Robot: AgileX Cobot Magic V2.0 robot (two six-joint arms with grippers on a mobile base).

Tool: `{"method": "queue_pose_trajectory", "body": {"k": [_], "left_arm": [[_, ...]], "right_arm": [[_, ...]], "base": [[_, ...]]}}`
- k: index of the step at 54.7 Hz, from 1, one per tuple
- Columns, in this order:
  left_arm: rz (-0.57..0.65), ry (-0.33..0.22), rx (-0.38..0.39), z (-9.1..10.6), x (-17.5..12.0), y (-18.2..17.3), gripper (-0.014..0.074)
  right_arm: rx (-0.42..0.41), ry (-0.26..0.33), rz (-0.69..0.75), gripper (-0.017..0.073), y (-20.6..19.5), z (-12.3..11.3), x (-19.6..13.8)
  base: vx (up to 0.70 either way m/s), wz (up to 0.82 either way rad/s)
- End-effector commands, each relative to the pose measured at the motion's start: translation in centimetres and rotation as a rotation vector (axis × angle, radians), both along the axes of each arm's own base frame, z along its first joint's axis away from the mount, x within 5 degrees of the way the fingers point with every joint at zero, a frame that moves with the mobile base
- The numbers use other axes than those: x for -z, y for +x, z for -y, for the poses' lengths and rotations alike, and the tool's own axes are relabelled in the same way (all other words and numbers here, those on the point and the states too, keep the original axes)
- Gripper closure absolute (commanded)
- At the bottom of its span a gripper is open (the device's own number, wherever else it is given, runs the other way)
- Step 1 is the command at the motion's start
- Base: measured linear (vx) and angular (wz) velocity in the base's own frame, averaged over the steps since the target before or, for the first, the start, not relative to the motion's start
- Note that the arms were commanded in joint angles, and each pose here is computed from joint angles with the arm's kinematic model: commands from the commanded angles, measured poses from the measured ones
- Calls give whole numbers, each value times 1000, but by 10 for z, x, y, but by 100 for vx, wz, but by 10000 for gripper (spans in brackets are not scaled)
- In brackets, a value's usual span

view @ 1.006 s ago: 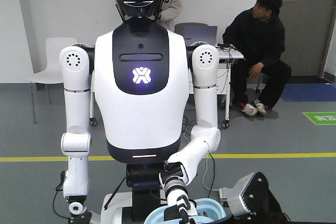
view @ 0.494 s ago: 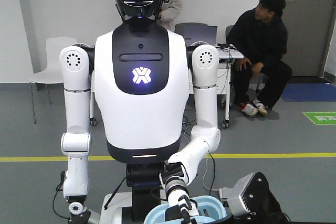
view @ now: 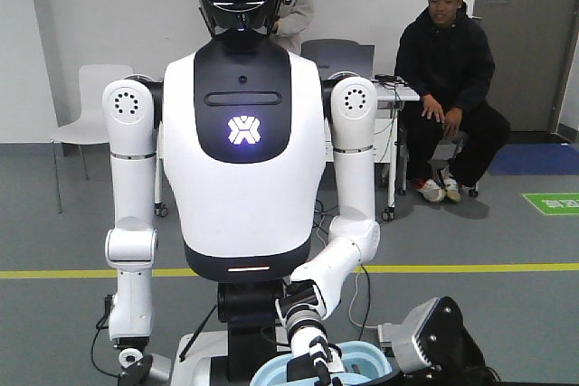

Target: Pick snacks and fruit into basket

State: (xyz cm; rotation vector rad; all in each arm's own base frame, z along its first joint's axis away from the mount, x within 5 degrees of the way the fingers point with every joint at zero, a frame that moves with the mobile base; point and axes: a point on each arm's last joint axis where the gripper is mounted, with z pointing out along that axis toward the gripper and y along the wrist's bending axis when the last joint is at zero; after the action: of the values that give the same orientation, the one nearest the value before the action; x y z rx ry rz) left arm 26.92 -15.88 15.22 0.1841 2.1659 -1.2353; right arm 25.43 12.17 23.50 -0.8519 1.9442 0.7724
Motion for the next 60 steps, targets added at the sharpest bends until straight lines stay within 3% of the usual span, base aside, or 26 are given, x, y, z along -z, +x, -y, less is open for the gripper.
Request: {"method": "queue_pose_trajectory", "body": {"k": [1,12,19,24,33,39,44,56,60], "left_arm": [[80,-100,7,5,-23,3,158],[66,-79,-37,2,-21,7,160],[122,-22,-26,1,-20,7,181],[150,19,-13,0,-21,6,279],[205,92,-69,-12,-40,6,589],[251,152,-149,-27,-61,5,602],[317,237,-195,-41,-83,-2,601],[592,545,-284,-75,-144,-39,599],[665,590,-357,-87,-164,-55,599]], "right_arm": [[-8,70,47,572,-2,-2,-19],[-9,69,48,572,-2,-2,-19],[-9,69,48,572,-2,-2,-19],[-8,70,47,572,-2,-2,-19],[-8,71,47,572,-2,-2,-19],[-8,71,47,572,-2,-2,-19],[-8,71,47,572,-2,-2,-19],[-8,71,47,572,-2,-2,-19],[-7,71,47,572,-1,-2,-19]], "base": [[0,0],[0,0],[0,0],[0,0],[0,0],[0,0],[0,0],[0,0],[0,0]]}}
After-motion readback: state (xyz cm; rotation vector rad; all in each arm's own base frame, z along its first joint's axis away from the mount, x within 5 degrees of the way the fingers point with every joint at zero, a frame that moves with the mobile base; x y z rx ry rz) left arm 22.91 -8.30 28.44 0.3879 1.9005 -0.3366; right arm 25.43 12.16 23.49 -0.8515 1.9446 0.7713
